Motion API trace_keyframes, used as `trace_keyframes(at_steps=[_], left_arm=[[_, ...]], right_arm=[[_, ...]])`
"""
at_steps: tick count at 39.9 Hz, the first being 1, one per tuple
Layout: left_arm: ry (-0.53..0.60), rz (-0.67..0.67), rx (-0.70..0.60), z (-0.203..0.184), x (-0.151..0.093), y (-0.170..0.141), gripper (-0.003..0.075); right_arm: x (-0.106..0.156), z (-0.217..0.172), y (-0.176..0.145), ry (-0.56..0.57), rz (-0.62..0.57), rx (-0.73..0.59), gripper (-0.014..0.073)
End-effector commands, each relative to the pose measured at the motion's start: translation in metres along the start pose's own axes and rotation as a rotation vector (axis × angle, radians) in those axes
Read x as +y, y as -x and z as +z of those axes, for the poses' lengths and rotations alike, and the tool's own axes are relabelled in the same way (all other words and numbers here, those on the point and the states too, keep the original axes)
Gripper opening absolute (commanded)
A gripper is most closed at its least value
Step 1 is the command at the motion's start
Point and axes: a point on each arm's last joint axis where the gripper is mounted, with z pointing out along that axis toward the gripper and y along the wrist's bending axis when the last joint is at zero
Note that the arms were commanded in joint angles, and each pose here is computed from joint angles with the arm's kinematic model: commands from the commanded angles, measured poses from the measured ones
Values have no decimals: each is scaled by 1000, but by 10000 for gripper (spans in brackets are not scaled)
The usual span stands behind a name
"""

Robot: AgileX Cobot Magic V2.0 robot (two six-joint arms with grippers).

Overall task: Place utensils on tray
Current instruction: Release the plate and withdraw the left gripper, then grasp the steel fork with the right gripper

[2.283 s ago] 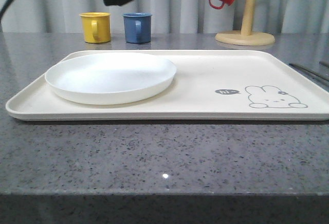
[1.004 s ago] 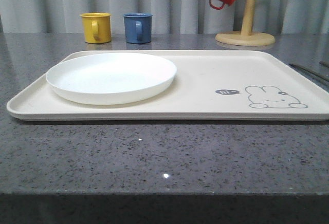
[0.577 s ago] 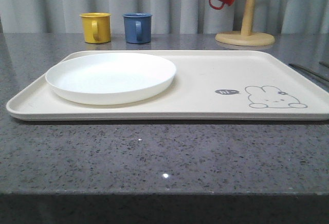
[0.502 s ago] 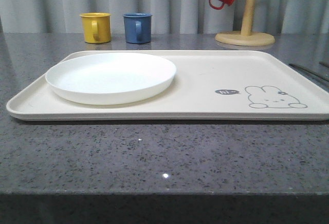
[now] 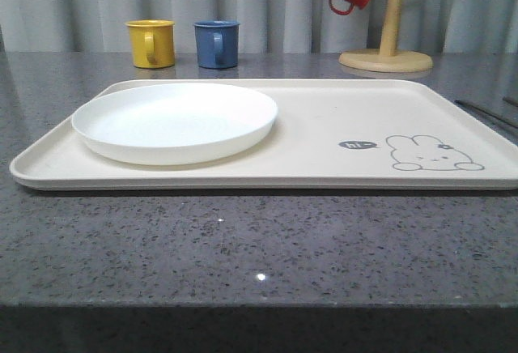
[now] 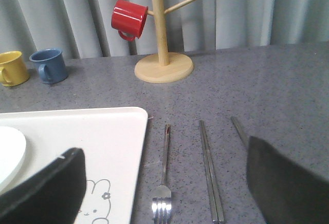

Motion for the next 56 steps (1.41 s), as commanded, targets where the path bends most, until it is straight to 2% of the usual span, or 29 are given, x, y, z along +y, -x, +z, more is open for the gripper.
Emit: trace_keyframes(at_steps=[1,7,16,21,25,29,32,41,56], left_arm=[[14,-19,-97,-1,2,15,-18],[14,-19,-97,-1,2,15,-18],[14,-19,-97,-1,2,15,-18],[14,-19,-97,-1,2,15,-18],[14,-19,-97,-1,2,15,-18],[14,-19,-97,-1,2,15,-18],[14,-19,-97,-1,2,15,-18],[14,-19,-97,-1,2,15,-18],[14,-19,-97,-1,2,15,-18]], right_arm=[[1,5,18,-7,-25,-44,618],[1,38,26,-17,-93,158,469],[2,105,39,-17,-91,463,465],[8,140,38,6,-127,606,465],[13,164,35,14,-162,659,440],[13,189,30,6,-144,711,330],[13,203,23,2,-140,742,284],[9,228,1,-17,-112,817,291],[7,254,-23,-22,-85,856,289]])
